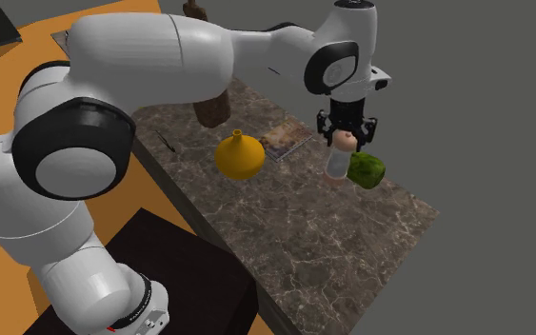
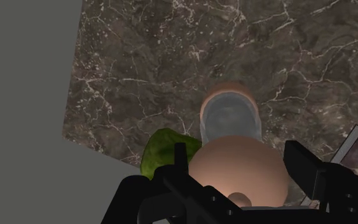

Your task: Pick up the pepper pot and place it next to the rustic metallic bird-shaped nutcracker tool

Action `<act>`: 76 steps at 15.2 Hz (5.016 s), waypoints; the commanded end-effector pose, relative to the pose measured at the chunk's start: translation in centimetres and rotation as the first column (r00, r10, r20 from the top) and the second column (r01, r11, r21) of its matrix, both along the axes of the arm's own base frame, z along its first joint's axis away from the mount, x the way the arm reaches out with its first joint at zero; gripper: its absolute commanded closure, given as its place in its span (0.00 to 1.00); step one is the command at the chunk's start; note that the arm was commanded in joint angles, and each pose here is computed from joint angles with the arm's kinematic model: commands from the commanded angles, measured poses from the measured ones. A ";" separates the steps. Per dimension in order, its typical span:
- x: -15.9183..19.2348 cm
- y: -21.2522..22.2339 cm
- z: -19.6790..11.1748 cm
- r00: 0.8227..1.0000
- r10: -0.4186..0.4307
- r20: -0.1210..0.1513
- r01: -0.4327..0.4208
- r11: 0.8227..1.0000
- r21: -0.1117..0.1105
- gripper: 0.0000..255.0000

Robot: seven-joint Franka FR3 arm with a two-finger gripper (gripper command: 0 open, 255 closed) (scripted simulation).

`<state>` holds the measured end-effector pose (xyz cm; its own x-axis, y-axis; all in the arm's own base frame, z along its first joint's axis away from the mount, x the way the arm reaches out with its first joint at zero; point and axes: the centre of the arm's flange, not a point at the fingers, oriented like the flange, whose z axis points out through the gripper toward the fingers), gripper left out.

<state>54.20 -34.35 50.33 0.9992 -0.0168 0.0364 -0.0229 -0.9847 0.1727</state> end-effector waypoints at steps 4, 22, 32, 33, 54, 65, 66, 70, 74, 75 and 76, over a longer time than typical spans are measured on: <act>0.0 0.1 2.7 1.000 0.000 0.000 0.000 1.000 0.000 1.00; 0.0 0.1 12.2 1.000 0.000 0.000 0.000 1.000 0.000 1.00; 0.1 5.4 15.1 1.000 0.000 0.000 0.000 1.000 0.000 1.00; 0.2 6.7 15.1 1.000 0.000 0.000 0.000 1.000 0.000 1.00; 0.7 34.4 15.2 1.000 0.000 0.000 0.000 1.000 0.000 1.00; 0.9 48.9 15.3 1.000 0.000 0.000 0.000 1.000 0.000 1.00; 0.9 50.2 15.3 1.000 0.000 0.000 0.000 1.000 0.000 1.00; 1.0 55.5 15.3 1.000 0.000 0.000 0.000 1.000 0.000 1.00; 1.1 59.2 14.8 1.000 0.000 0.000 0.000 1.000 0.000 1.00; 1.1 59.2 14.3 1.000 0.000 0.000 0.000 1.000 0.000 1.00; 1.1 59.2 13.7 1.000 0.000 0.000 0.000 1.000 0.000 1.00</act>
